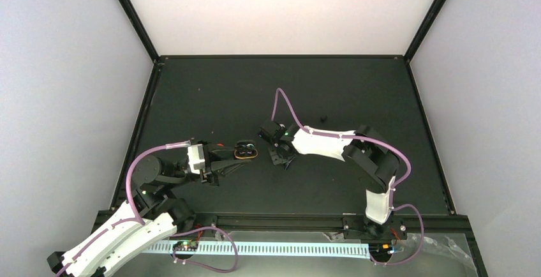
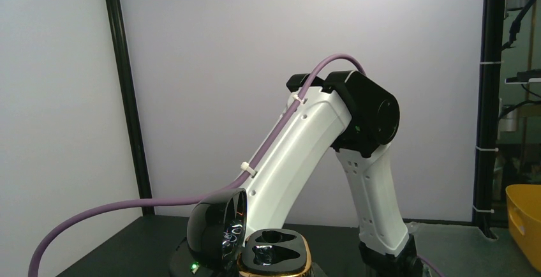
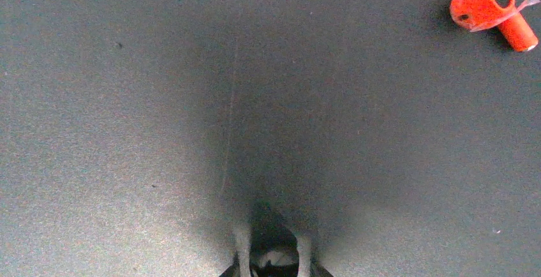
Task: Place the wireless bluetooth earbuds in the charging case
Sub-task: Pick up the earbud from the center of the board.
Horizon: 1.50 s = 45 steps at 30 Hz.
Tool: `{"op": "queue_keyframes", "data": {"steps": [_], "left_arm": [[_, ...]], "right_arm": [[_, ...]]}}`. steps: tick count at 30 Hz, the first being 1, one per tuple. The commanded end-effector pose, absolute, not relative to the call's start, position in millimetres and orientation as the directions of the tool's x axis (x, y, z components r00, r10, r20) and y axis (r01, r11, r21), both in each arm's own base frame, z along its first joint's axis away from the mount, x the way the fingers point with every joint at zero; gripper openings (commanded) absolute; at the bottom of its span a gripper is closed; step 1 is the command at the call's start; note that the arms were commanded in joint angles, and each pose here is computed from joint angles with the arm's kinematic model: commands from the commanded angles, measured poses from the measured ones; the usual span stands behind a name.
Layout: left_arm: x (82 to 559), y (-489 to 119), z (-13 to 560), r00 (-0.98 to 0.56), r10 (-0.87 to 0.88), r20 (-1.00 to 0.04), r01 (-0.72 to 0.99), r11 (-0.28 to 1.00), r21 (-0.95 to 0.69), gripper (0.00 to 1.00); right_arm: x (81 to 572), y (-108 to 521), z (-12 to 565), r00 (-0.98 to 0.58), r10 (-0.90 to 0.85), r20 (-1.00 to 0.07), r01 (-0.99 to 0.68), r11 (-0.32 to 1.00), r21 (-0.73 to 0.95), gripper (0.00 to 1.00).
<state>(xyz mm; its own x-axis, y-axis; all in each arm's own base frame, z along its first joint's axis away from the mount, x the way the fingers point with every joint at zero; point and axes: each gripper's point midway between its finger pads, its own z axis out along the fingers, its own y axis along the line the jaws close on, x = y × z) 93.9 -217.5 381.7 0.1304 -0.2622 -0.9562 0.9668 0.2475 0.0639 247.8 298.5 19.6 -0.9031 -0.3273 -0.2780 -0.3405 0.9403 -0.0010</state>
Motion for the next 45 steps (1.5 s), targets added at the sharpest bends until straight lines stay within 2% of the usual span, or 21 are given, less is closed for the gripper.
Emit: {"op": "queue_keyframes", "data": {"steps": [1,12,23,45], "left_arm": [[90.9,-215.8,386.4,0.151,-0.275,-0.950,0.965,0.248,0.081,0.02],[91.7,-216.9,385.4,0.148,-0.272,-0.951,0.966,0.247,0.079,0.02],[92.2,-217.4,385.1,0.148,-0.270,-0.952,0.966,0.247,0.080,0.01],[91.7,-217.0,385.3,0.149,-0.270,-0.951,0.966,0.247,0.081,0.02]], "right_arm": [[232.9,292.6,-6.5,-0.923,-0.338,-0.183,-0.344,0.939,-0.002,0.28],[233.0,295.9,-13.1,-0.935,-0.313,-0.166,-0.328,0.942,0.069,0.27],[245.1,293.0,-10.8,-0.922,-0.338,-0.189,-0.345,0.939,0.003,0.27],[259.0,310.4,-3.5,-0.914,-0.339,-0.221,-0.351,0.936,0.016,0.29]]}}
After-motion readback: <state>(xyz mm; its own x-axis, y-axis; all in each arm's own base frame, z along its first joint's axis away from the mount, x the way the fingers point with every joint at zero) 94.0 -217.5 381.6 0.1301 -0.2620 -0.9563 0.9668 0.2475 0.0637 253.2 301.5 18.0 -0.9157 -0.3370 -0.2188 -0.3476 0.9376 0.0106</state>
